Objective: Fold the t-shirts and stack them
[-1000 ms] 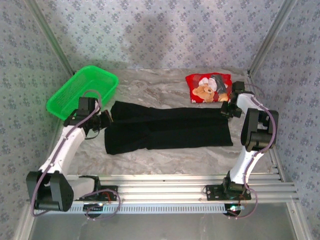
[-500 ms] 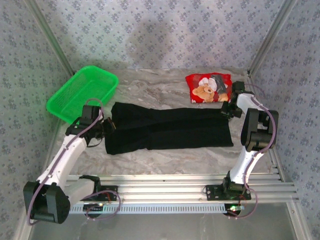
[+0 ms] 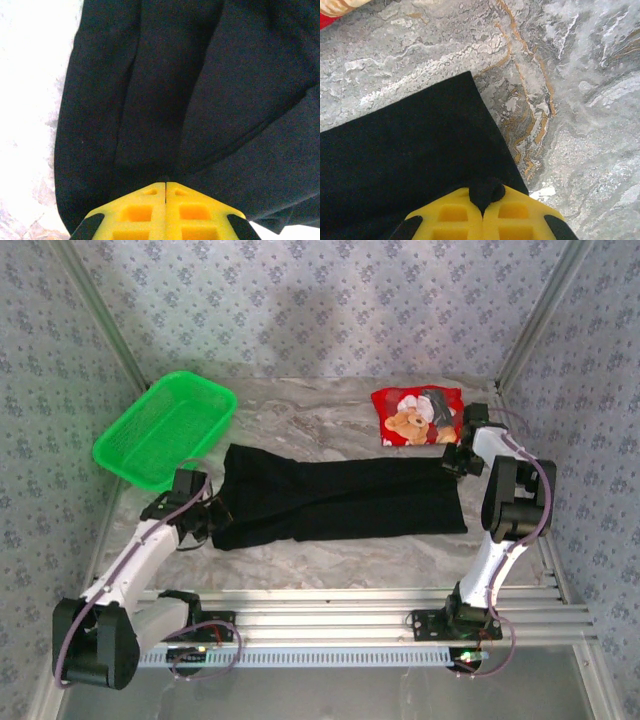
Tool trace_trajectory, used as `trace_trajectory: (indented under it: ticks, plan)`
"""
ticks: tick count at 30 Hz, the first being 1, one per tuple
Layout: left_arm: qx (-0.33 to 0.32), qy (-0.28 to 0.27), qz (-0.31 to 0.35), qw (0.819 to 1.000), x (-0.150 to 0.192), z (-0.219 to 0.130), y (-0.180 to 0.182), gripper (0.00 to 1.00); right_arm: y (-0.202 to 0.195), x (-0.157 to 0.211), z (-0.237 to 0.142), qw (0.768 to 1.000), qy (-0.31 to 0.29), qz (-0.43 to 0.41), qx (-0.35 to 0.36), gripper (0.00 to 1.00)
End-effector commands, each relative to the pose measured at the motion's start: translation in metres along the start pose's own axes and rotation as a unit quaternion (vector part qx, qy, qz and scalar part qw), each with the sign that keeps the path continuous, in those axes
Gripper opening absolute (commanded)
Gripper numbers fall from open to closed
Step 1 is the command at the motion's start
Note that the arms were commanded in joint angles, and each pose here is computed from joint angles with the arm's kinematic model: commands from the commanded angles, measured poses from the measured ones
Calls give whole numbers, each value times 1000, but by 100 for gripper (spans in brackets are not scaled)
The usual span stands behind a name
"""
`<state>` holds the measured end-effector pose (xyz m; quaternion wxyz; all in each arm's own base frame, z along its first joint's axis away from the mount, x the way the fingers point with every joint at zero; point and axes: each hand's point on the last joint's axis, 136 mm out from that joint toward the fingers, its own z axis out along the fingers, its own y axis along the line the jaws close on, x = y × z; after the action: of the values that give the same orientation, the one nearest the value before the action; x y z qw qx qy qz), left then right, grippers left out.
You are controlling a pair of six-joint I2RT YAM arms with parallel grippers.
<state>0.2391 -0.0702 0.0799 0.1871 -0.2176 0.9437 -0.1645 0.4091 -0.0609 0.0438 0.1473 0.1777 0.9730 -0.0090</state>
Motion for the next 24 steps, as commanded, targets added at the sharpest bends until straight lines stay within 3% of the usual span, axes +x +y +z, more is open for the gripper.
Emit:
trace_trajectory:
  ticks: [1,4,7,10,14,20,24]
  plan:
    - [-13,-2,-15,1000,4,3,8,0,-11,4,10,999,8,14,29,0]
    - [-20,7,-20,1000,7,10,12,3,-11,8,13,999,13,15,30,0]
    - [-30,16,-26,999,10,15,16,16,-10,10,16,999,18,21,30,6]
    - [-55,16,-36,998,11,14,25,34,-8,10,16,999,19,24,25,25]
    - [-53,-24,-38,998,-11,-6,14,49,-2,11,4,1000,11,27,5,45]
    - [14,-88,-8,996,-59,-43,-36,65,13,11,-27,998,-12,32,-50,70]
    - [99,-62,48,992,-69,-44,-90,70,57,12,-57,985,-58,1,-165,87]
